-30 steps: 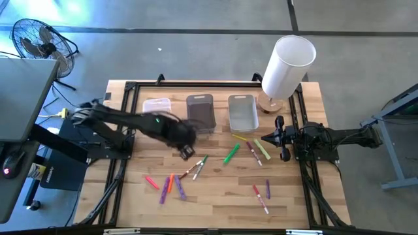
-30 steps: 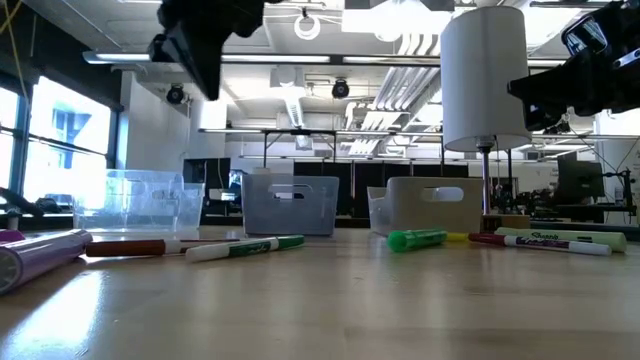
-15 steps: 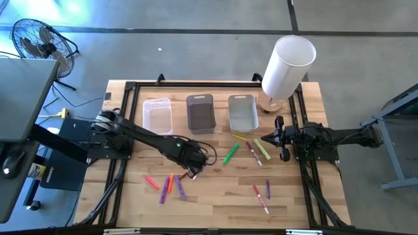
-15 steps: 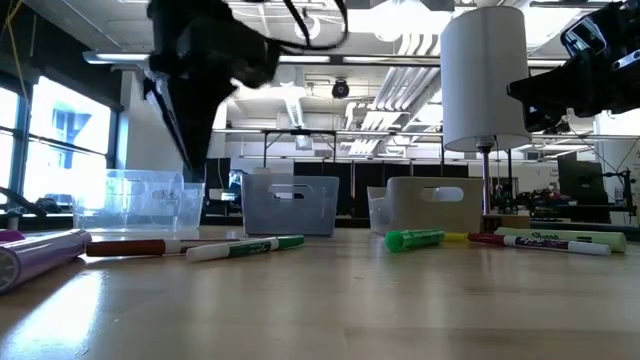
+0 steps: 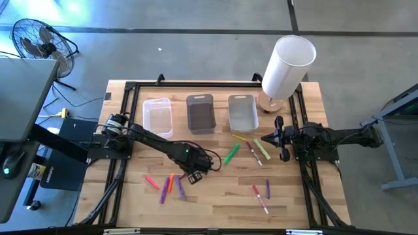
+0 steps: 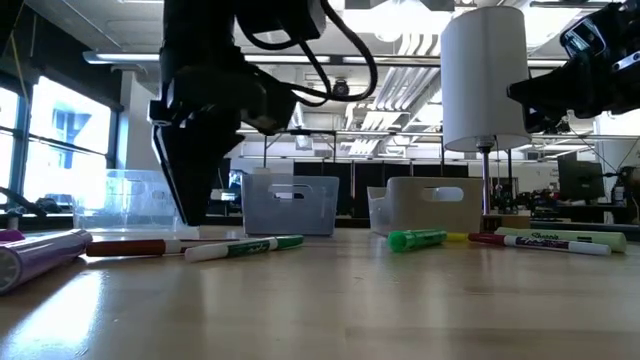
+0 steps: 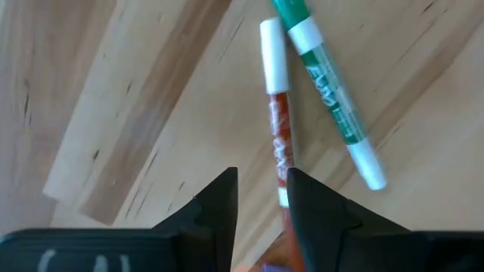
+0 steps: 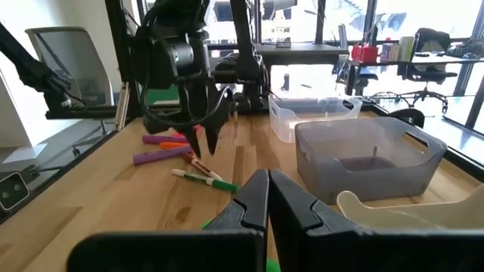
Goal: Pick & Place Markers
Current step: Put the brown marker pen into the transparent bin
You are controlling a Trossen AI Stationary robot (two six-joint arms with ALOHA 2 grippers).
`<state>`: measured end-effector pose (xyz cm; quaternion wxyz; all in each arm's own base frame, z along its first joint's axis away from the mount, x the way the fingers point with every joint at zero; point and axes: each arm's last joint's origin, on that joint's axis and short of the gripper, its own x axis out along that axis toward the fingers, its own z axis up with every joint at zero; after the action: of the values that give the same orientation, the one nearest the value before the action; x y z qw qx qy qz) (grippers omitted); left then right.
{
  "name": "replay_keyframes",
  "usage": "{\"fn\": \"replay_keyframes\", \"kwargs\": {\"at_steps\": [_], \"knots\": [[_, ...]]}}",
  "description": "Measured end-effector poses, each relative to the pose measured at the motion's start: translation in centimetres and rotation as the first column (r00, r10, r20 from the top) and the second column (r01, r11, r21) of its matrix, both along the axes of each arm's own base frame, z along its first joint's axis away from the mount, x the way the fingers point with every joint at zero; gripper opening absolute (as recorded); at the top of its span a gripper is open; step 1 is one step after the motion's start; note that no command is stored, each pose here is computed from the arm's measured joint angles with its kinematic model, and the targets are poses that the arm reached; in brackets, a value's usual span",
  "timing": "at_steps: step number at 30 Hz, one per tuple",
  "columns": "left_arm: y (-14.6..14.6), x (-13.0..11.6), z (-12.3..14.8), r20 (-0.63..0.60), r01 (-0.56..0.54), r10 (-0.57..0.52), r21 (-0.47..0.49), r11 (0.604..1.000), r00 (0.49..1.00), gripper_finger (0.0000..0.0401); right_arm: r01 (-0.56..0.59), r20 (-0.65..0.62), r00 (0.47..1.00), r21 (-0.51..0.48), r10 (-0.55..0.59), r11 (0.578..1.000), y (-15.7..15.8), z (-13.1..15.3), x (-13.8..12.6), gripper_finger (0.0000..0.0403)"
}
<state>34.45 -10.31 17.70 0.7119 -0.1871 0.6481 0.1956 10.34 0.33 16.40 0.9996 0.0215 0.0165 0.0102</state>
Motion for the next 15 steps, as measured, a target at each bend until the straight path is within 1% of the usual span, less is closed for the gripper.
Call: {"fn": "replay_keyframes", "kwargs": {"at_steps": [5, 10, 12, 15], "knots": [[-0.2, 0.4, 0.0, 0.041, -0.003, 0.005, -0.038, 0.999, 0.999, 0.0111, 0.0, -0.002, 1.0, 0.0, 0.0, 1.0, 0.0, 0.0, 0.0, 0.0], [-0.4, 1.0, 0.1, 0.094, -0.058, 0.064, -0.067, 0.996, 0.994, 0.0111, 0.001, 0.0, 1.0, 0.0, -0.001, 1.0, 0.0, 0.0, 0.0, 0.0], [-0.5, 1.4, -0.4, 0.108, -0.071, 0.079, -0.075, 0.995, 0.991, 0.0111, 0.0, -0.002, 1.0, 0.0, 0.0, 1.0, 0.0, 0.0, 0.0, 0.0], [-0.5, 1.5, -1.3, 0.081, -0.076, 0.081, -0.063, 0.995, 0.993, 0.0111, 0.0, 0.0, 1.0, 0.0, 0.0, 1.0, 0.0, 0.0, 0.0, 0.0]]}}
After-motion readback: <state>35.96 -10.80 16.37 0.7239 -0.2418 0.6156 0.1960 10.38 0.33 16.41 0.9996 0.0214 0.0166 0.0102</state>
